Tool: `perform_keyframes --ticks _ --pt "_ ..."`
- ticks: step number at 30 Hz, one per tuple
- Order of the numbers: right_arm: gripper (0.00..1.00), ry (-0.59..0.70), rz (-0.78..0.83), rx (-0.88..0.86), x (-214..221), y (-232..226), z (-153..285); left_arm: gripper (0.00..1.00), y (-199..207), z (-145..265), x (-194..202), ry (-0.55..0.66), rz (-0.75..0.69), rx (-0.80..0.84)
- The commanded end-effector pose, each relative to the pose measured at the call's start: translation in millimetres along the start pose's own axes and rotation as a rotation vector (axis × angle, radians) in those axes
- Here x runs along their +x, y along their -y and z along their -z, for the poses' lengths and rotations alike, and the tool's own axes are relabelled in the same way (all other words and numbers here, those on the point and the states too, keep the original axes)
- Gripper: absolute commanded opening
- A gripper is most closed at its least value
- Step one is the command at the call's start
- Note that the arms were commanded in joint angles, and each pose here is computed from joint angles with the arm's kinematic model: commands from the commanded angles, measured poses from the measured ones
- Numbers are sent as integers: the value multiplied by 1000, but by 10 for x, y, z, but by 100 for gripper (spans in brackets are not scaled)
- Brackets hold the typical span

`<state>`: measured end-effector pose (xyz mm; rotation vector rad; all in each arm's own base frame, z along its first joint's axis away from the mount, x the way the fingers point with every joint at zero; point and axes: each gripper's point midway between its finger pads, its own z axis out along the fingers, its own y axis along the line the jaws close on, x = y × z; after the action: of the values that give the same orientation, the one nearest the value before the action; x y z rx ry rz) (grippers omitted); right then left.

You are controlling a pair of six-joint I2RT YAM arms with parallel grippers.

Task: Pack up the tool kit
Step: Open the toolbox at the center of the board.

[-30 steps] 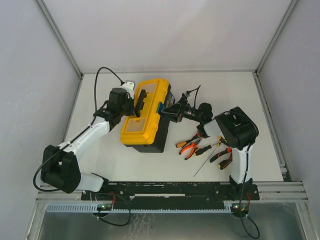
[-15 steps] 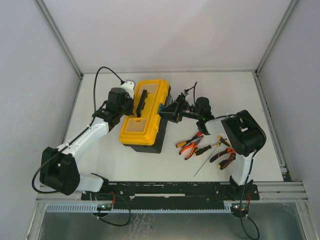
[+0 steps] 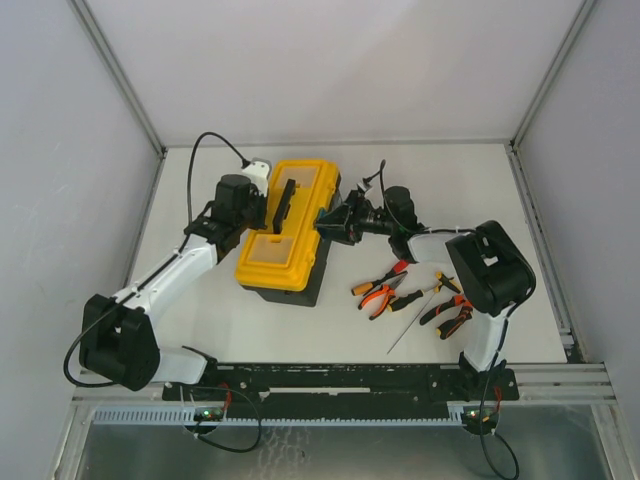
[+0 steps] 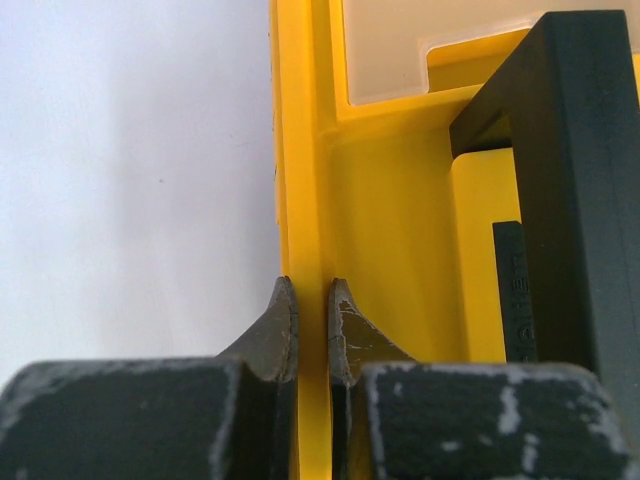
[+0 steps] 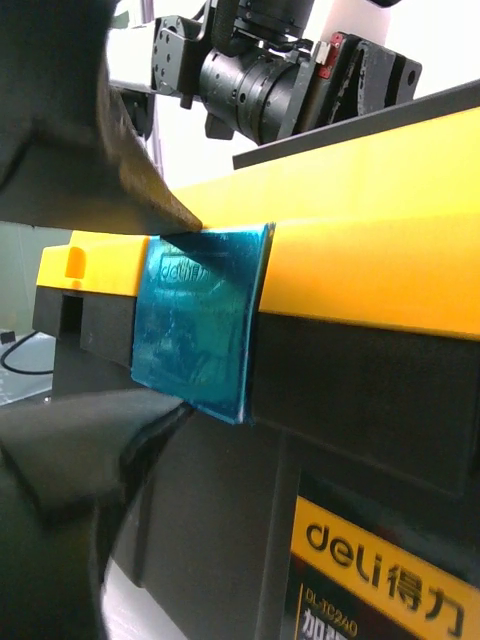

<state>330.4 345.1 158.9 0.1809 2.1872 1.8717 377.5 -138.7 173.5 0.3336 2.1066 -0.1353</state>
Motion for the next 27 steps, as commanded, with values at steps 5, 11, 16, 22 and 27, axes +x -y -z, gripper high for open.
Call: perform_keyframes --ticks 5,11,16,22,27 --pt "0 67 206 -54 -1 -561 -183 0 754 73 384 -120 -21 315" --pt "0 159 317 160 -33 -519 -78 0 834 79 406 -125 -43 319" --pt "0 193 350 256 -63 -506 -34 0 813 76 420 -130 -50 305" --pt "0 202 377 317 -62 -476 -15 0 767 78 409 -122 -86 246" --pt "0 221 414 371 -79 -492 4 0 782 84 384 -125 -156 196"
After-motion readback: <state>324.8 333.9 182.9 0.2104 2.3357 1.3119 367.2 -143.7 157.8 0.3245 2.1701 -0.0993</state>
